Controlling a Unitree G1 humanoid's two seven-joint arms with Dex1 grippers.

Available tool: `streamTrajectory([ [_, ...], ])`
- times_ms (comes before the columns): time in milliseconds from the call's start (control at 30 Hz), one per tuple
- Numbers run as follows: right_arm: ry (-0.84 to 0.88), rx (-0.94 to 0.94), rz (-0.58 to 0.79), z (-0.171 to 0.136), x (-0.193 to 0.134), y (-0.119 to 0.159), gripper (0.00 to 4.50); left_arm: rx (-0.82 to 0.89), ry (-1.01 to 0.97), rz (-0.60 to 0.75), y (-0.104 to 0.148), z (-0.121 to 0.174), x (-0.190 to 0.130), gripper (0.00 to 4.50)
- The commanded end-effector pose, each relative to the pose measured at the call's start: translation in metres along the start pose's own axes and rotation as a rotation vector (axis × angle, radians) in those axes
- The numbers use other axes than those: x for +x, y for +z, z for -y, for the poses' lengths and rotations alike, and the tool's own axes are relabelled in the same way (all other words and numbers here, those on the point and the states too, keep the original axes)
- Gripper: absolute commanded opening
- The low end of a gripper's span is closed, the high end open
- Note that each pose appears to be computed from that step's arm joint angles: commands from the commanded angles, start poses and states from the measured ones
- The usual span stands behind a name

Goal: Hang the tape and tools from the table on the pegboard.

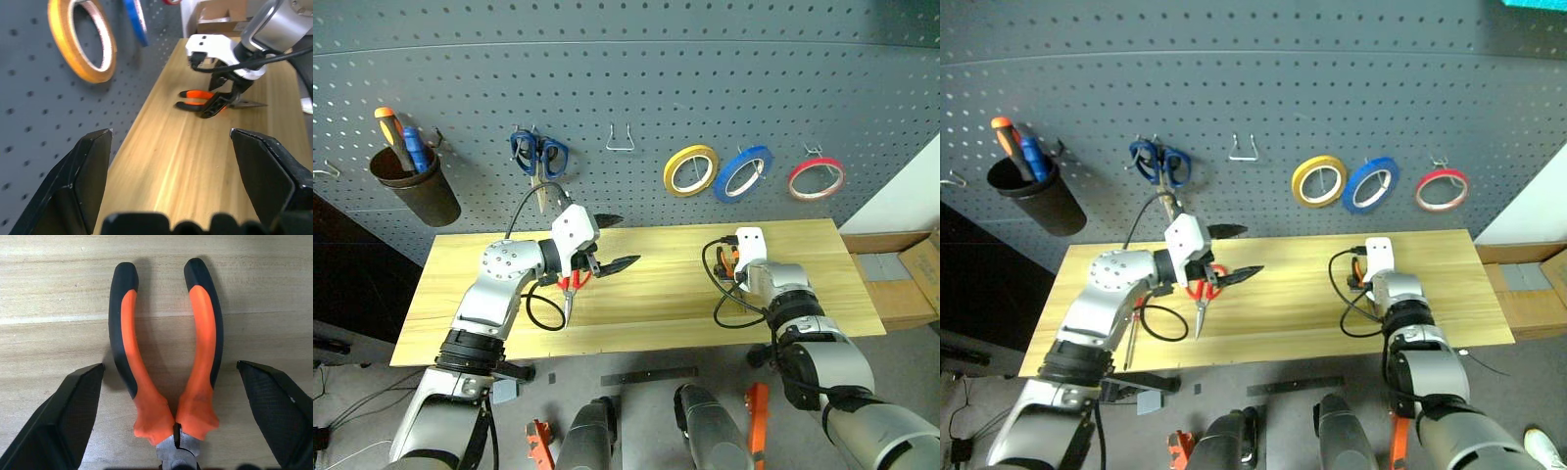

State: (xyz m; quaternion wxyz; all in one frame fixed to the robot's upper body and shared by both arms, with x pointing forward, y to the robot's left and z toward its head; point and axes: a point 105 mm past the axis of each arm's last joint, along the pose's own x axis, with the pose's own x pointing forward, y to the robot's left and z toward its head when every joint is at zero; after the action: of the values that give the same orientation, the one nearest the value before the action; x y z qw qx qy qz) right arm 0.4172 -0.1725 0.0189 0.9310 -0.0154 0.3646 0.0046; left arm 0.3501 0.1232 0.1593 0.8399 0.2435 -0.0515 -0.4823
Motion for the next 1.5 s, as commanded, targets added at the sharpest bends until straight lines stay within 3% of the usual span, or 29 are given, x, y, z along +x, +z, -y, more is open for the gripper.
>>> streamTrajectory([
  [33,0.002,0.027,-0.045,0.001,0.004,-0.014,3.55,0.02,0.065,0.012,0.004,-0.012,-0.012,4.14],
  [133,0.02,0.034,-0.04,-0.004,0.005,-0.013,2.49,-0.04,0.141,-0.005,-0.004,-0.022,-0.026,4.14],
  [167,0.026,0.033,-0.034,-0.006,0.005,-0.012,2.42,-0.057,0.161,-0.013,-0.006,-0.024,-0.031,4.14],
  [400,0.096,-0.016,0.087,-0.032,-0.014,0.014,2.42,-0.125,0.251,-0.075,-0.025,-0.024,-0.067,4.14],
  [567,0.299,-0.128,0.312,-0.098,-0.098,0.035,2.42,-0.192,0.326,-0.014,-0.019,-0.02,-0.096,4.14],
  [700,0.416,-0.132,0.448,-0.131,-0.154,0.051,2.42,-0.216,0.373,0.01,-0.017,-0.018,-0.105,4.14],
  [867,0.504,-0.158,0.701,-0.158,-0.214,0.107,2.42,-0.226,0.475,0.032,-0.016,-0.028,-0.112,4.14],
  [1200,0.558,-0.124,1.033,-0.173,-0.266,0.211,2.42,-0.22,0.579,0.09,-0.005,-0.05,-0.118,4.14],
  [1500,0.605,-0.097,1.209,-0.202,-0.291,0.244,2.42,-0.208,0.572,0.118,0.004,-0.05,-0.109,4.14],
])
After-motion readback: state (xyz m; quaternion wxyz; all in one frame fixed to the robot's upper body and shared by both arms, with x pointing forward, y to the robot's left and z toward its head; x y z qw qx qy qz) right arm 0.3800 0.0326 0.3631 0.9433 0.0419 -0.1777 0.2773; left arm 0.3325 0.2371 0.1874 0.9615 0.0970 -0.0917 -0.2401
